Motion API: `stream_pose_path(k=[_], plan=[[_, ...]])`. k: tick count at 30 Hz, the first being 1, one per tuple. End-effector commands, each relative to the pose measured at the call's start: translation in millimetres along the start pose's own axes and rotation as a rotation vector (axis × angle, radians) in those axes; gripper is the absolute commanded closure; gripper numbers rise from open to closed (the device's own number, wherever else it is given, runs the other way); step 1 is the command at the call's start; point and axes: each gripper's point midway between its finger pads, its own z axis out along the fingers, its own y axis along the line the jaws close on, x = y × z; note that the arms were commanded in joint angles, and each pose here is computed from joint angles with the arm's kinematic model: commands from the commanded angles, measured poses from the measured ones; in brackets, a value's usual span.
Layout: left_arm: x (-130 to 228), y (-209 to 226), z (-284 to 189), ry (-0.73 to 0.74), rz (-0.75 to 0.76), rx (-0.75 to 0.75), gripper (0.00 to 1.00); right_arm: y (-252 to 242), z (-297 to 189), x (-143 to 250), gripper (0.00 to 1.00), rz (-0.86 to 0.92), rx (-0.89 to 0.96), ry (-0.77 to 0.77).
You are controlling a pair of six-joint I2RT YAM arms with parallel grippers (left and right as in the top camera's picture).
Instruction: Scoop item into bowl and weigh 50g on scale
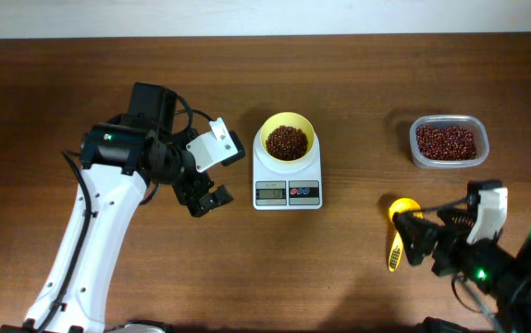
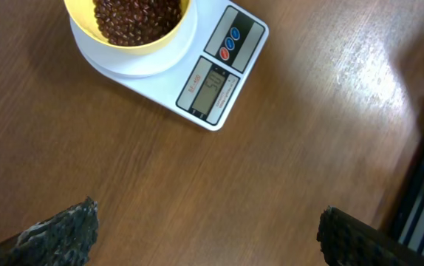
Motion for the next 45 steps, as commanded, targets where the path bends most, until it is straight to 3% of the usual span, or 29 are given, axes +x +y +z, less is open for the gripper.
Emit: stream_pose_path(k=[1, 7, 17, 45], plan=[[1, 0, 1, -0.005, 0.009, 0.008, 0.01, 3, 0, 12, 0.01, -0.084, 0.004, -0.042], [1, 0, 1, -0.005, 0.009, 0.009, 0.01, 9, 19, 18, 0.01, -0.329, -0.073, -0.281], [1, 0, 1, -0.005, 0.009, 0.008, 0.01, 7, 31, 13, 0.01, -0.485, -0.108, -0.506], [1, 0, 1, -0.005, 0.009, 0.008, 0.01, -8, 60, 43, 0.01, -0.464, -0.146, -0.436]])
